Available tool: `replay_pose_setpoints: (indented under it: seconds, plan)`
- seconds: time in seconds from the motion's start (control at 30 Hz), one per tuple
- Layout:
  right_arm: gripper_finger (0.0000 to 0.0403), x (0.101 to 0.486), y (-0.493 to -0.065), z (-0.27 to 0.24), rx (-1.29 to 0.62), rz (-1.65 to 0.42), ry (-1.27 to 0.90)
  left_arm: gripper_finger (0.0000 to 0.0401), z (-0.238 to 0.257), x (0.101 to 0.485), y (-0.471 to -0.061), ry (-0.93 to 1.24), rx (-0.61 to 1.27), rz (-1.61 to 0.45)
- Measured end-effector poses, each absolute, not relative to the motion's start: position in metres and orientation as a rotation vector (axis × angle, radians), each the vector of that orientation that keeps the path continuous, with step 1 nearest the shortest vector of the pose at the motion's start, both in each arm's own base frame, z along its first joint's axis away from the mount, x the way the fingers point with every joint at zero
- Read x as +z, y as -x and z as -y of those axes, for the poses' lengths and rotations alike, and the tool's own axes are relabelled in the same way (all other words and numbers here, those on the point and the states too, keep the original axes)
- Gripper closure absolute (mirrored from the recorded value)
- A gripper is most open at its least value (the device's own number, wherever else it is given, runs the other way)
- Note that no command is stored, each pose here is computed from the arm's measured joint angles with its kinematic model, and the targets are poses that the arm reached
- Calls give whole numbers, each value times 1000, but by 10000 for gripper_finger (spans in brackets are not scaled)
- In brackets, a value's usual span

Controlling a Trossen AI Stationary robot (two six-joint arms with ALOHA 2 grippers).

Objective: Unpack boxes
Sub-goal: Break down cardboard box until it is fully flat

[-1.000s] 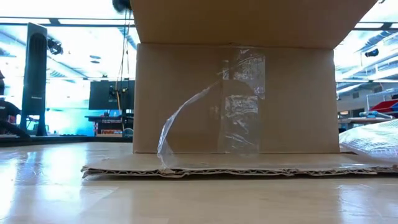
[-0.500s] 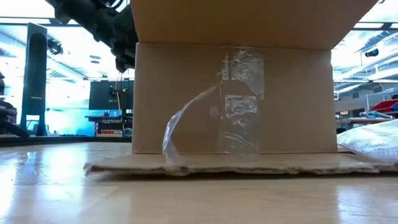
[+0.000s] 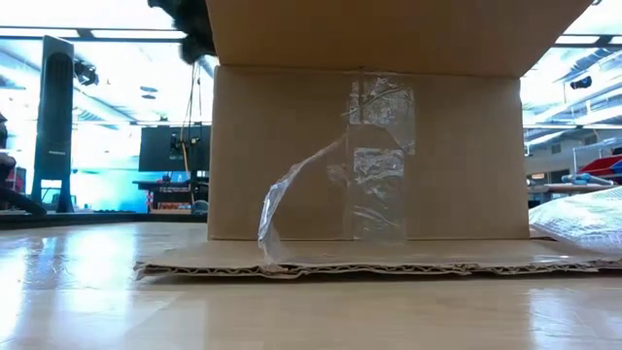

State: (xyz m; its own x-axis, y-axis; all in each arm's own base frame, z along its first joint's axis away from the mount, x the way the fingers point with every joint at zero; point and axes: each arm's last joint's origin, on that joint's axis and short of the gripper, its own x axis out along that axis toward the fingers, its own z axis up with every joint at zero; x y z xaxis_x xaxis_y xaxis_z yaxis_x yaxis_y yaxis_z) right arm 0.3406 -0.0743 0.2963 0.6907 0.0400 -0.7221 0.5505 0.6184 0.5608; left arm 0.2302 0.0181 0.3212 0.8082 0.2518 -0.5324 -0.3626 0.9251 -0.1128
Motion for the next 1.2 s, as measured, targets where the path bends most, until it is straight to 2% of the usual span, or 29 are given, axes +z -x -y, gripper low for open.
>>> replay_pose_setpoints:
  seconds: [0.1, 0.2, 0.47, 0.67, 0.77, 0.9, 1.0, 1.1, 1.2]
  plan:
    - [111, 293, -333, 75, -439, -858, -779, 245, -17, 317, -219, 200, 348, -689]
    - [111, 285, -332, 76, -452, -868, -696, 245, -17, 294, -217, 181, 360, -783]
    - [111, 245, -319, 76, -481, -988, -530, 245, -17, 240, -217, 318, 397, -758]
    - [111, 232, -331, 65, -278, -887, -293, 245, -17, 233, -223, 361, 372, -644]
    - [111, 233, -337, 57, -180, -829, -201, 245, -16, 232, -222, 362, 367, -666]
    - [111, 275, -345, 47, -121, -657, -218, 245, -15, 244, -222, 397, 318, -712]
    - [111, 303, -348, 38, -77, -516, -200, 245, -13, 272, -221, 406, 253, -766]
    - [111, 320, -355, 32, -65, -368, -137, 245, -10, 314, -209, 390, 224, -882]
    - [111, 328, -364, 29, -82, -239, -99, 245, -7, 368, -192, 369, 200, -865]
